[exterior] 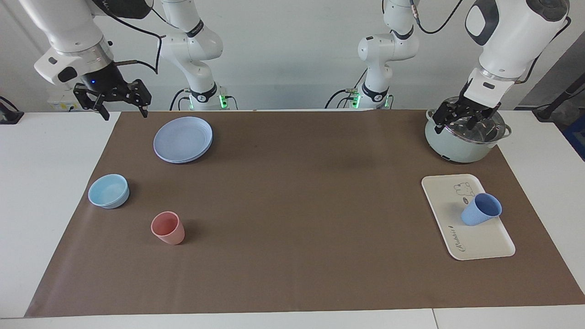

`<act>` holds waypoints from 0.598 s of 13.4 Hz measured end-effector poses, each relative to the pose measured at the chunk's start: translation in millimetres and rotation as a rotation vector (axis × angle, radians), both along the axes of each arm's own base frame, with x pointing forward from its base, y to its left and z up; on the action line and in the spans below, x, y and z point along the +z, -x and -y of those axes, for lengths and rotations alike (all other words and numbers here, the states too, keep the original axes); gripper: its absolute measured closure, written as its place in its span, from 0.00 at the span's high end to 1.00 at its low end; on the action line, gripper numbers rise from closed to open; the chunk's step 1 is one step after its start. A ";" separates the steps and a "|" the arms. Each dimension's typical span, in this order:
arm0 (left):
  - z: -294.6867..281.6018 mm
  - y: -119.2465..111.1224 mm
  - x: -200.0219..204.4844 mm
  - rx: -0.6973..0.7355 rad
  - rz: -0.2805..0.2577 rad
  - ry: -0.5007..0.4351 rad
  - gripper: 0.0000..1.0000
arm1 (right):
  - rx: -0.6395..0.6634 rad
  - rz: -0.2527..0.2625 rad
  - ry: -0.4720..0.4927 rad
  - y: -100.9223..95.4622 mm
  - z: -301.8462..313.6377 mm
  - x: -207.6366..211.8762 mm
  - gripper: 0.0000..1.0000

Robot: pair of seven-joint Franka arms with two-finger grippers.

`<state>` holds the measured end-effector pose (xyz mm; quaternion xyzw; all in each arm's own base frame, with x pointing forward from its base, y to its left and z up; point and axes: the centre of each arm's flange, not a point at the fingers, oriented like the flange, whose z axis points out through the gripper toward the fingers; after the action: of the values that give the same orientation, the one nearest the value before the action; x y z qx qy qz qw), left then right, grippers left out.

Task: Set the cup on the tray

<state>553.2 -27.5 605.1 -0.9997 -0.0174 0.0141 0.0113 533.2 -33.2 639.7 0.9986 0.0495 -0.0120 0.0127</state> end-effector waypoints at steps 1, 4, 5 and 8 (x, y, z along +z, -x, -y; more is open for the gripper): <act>0.0 0.0 0.0 -0.004 0.000 0.000 1.00 | 0.000 0.000 0.000 0.1 0.0 0.0 1.00; -0.7 -0.4 0.5 -0.006 0.004 0.000 1.00 | 0.000 0.000 0.000 0.6 -0.1 -0.1 1.00; -1.5 -0.5 0.7 -0.005 0.005 0.000 1.00 | 0.000 0.000 0.000 0.8 -0.2 0.1 1.00; -2.0 -0.6 0.8 -0.006 0.006 0.001 1.00 | 0.002 0.001 -0.001 1.3 -0.9 1.0 1.00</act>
<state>553.8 -25.5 605.9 -0.9998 -0.0142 0.0110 0.0110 531.9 -32.3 640.6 0.9986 0.0505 -0.0113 0.0125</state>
